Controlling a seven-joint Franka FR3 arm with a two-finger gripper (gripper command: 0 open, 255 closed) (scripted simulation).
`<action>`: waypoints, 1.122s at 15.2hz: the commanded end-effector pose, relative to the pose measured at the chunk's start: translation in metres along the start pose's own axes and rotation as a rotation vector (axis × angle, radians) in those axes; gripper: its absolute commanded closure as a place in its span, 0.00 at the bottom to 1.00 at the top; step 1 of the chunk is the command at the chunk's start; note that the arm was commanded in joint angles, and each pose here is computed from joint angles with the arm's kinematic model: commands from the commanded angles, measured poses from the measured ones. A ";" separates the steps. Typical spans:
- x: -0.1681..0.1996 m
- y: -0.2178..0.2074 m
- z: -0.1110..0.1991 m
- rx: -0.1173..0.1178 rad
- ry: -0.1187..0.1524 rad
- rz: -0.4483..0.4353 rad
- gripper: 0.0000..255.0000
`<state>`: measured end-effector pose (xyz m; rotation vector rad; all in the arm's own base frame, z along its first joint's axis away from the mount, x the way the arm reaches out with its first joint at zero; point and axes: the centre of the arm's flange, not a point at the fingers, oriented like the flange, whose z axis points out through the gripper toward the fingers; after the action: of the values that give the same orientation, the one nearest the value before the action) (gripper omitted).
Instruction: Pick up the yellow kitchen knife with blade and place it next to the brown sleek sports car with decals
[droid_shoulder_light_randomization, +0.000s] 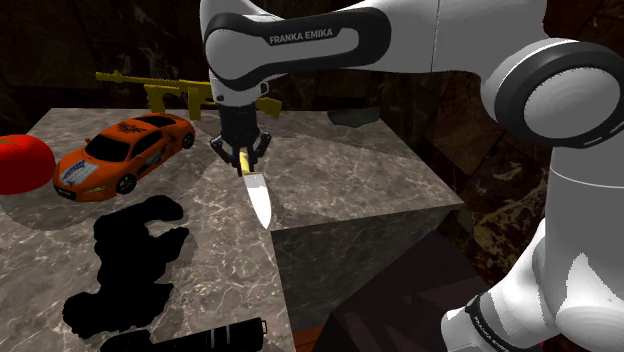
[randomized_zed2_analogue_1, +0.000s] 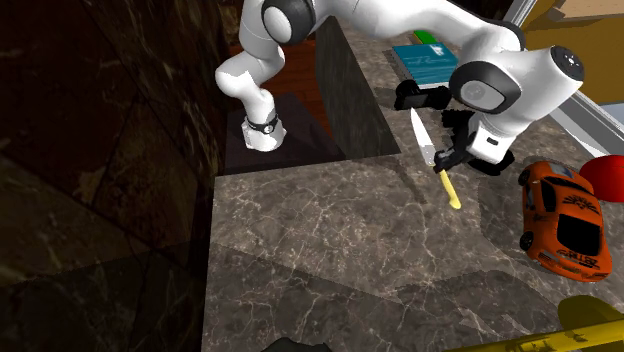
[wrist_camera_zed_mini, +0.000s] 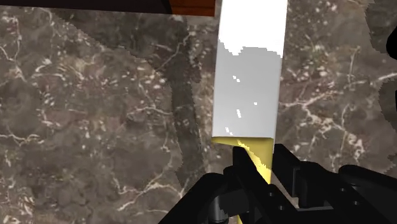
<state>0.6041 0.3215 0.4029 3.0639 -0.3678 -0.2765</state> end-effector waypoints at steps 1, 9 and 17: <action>0.002 0.000 0.010 0.000 0.000 0.000 1.00; 0.009 -0.003 0.053 0.000 0.000 0.000 1.00; 0.009 -0.003 0.053 0.000 0.000 0.000 0.00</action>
<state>0.6040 0.3212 0.3494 3.0641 -0.3680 -0.2756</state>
